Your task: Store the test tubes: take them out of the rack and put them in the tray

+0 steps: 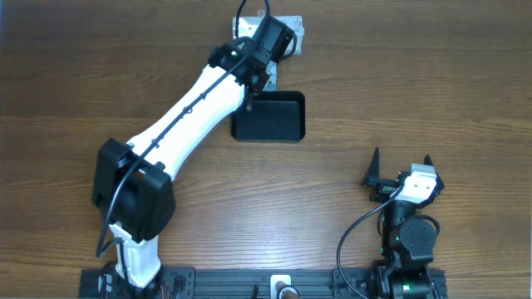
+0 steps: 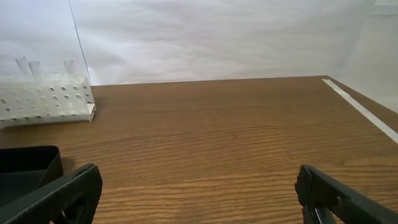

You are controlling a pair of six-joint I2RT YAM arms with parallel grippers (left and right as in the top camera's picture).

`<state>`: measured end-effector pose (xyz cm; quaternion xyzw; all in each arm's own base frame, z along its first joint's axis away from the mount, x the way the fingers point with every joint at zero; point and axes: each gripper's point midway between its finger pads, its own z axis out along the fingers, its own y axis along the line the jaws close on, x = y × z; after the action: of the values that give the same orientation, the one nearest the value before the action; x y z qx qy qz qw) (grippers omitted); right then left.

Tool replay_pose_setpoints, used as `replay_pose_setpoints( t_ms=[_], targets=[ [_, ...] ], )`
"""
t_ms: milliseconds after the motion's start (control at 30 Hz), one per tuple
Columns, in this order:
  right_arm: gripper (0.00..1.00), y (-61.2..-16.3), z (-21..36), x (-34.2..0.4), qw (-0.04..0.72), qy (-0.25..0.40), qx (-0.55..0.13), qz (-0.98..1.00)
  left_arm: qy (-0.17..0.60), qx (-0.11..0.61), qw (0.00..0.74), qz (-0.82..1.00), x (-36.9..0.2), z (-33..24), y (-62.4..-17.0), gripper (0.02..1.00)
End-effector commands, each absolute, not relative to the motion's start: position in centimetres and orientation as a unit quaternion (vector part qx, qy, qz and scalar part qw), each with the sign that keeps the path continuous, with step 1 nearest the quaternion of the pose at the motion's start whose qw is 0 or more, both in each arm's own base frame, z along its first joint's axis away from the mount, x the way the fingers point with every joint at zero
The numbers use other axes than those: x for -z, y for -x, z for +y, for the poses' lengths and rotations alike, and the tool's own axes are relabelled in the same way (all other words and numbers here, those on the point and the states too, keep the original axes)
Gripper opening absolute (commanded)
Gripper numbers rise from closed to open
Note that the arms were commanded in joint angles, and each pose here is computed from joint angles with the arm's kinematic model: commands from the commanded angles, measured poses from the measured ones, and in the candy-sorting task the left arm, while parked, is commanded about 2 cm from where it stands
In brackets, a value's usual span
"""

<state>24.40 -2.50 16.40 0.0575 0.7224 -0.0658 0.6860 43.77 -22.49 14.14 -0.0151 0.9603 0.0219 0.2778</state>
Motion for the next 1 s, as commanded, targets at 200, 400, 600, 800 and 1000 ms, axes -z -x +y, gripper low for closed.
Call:
replay_pose_setpoints(
  t_ms=[200,400,600,800,1000],
  targets=[
    [0.993,-24.3,-2.9,-16.3,0.686,-0.063,0.074,0.721,0.013,-0.034,0.221,0.975,-10.3,-22.4,-42.6,0.095],
    [0.993,-24.3,-2.9,-16.3,0.686,-0.063,0.074,0.721,0.012,-0.054,0.186,0.981,-8.0,-21.6,-42.1,0.088],
    [0.991,-24.3,-2.9,-16.3,0.686,-0.063,0.074,0.721,0.009,-0.067,0.163,0.984,-6.2,-21.2,-41.6,0.091],
    [0.991,-24.3,-2.9,-16.3,0.686,-0.063,0.074,0.721,0.011,-0.067,0.142,0.987,-4.9,-20.9,-41.4,0.093],
    [0.991,-24.3,-2.9,-16.3,0.686,-0.063,0.074,0.721,0.015,-0.068,0.13,0.989,-3.9,-20.5,-41.4,0.102]
  ],
)
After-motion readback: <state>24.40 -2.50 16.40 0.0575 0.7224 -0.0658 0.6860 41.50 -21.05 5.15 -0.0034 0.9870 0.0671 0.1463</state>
